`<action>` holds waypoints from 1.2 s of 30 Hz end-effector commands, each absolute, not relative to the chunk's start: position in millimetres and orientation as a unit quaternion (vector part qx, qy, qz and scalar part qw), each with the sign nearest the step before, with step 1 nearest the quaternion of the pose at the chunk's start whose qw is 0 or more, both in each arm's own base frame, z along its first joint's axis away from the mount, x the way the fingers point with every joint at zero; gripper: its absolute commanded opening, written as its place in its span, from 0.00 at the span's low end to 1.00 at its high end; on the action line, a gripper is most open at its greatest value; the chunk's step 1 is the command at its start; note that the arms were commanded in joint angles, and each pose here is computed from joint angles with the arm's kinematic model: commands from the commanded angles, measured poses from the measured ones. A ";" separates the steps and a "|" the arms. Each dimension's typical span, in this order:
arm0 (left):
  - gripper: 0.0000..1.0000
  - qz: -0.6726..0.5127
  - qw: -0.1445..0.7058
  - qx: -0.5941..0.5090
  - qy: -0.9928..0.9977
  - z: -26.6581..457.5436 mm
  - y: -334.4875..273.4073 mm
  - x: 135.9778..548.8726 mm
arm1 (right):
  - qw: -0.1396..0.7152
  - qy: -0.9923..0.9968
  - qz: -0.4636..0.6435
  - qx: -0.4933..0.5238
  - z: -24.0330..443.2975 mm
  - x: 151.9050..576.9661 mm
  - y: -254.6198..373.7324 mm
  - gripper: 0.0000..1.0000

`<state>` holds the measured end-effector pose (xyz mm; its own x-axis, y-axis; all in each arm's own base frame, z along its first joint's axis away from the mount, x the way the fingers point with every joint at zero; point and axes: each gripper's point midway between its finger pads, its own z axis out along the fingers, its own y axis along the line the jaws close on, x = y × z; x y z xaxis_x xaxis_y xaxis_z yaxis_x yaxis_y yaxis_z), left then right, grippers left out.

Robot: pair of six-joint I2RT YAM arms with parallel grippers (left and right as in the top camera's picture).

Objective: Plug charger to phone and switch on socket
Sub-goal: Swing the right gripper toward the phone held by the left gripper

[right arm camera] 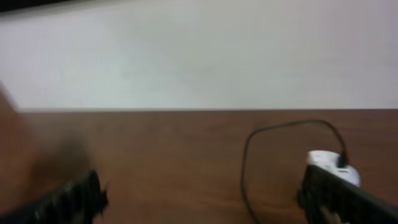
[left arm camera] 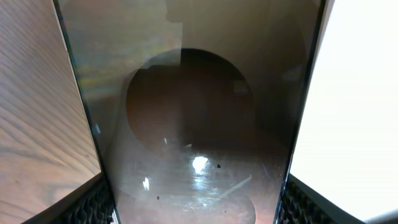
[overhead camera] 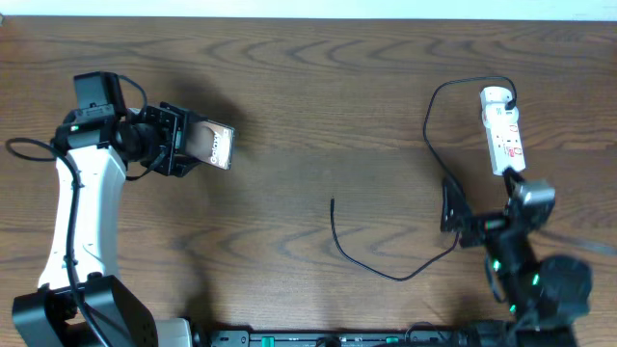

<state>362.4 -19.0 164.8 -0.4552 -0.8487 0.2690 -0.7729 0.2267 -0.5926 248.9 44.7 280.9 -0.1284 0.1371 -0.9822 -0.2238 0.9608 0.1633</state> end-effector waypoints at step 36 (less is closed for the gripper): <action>0.07 -0.294 0.069 -0.599 0.742 168.2 -6.4 362.6 | 0.206 0.752 0.625 -0.022 218.8 385.1 316.5 0.97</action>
<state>357.1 -5.3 151.5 -0.3002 -0.9190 0.2557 -0.8587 0.1436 -0.4920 377.7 305.9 216.8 -0.9258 0.1669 -0.3392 -0.3079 0.1875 0.9327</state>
